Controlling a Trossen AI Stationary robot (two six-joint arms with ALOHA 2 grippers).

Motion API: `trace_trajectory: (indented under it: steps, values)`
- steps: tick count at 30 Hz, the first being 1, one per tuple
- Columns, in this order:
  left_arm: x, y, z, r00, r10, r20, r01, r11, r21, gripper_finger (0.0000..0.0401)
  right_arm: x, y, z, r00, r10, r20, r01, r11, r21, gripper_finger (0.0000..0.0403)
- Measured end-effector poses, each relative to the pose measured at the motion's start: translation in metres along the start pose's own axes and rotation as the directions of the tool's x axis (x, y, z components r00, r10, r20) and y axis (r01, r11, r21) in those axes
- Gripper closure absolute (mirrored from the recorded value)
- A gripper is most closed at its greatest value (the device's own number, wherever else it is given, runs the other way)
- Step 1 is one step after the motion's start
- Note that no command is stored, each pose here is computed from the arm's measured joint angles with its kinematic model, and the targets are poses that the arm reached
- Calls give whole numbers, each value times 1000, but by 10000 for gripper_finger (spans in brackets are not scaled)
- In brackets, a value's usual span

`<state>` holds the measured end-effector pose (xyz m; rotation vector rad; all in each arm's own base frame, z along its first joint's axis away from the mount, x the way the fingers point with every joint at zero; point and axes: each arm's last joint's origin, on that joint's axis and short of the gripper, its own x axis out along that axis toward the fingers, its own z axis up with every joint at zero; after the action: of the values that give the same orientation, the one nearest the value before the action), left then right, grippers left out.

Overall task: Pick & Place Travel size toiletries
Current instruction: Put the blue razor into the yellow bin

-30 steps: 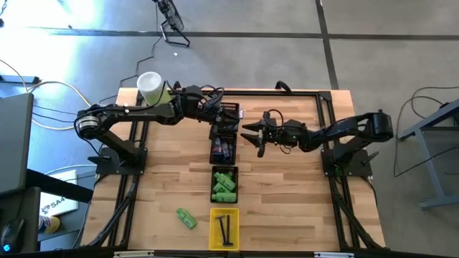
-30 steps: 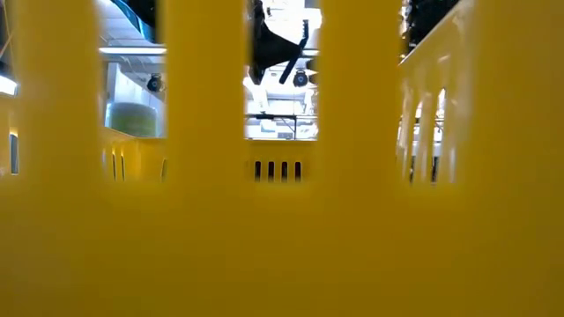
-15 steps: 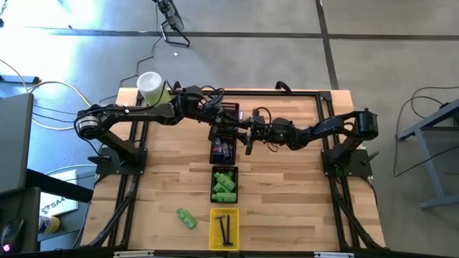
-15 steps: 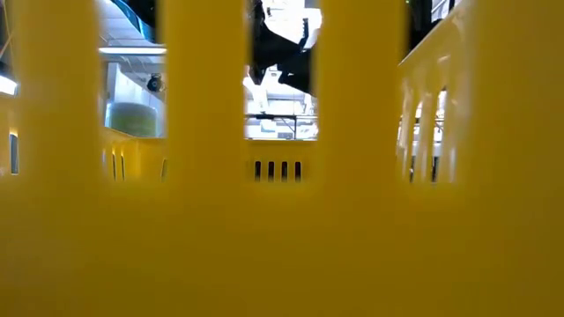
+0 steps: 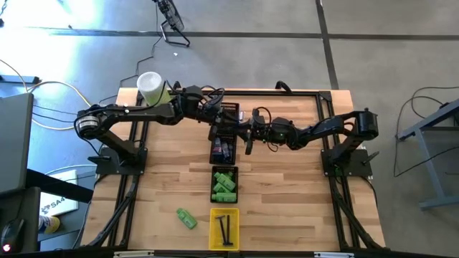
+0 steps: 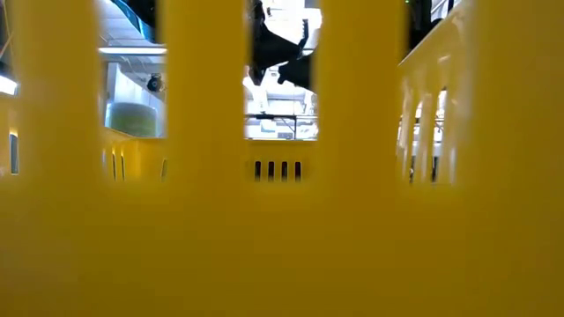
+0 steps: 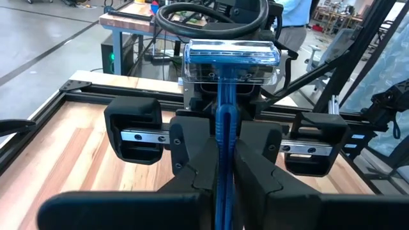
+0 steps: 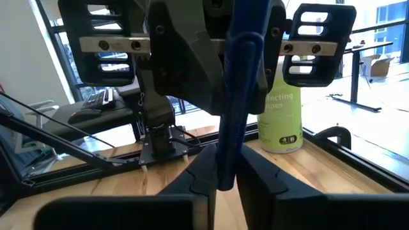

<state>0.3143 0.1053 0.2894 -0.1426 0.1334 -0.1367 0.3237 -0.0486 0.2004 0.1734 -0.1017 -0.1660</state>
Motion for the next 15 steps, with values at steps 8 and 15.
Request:
trace_trajectory:
  steps: [8, 15]
  values:
    - [0, 0, 0, 1000, 5, -4, -5, 1000, -3, 354, 0, 0, 0, 1000, 0, -2, 0, 1000, 3, 374]
    - [0, 2, -1, 999, 51, -3, -51, 998, -31, 293, 0, 0, 0, 1000, -1, -2, 1, 1000, 7, 375]
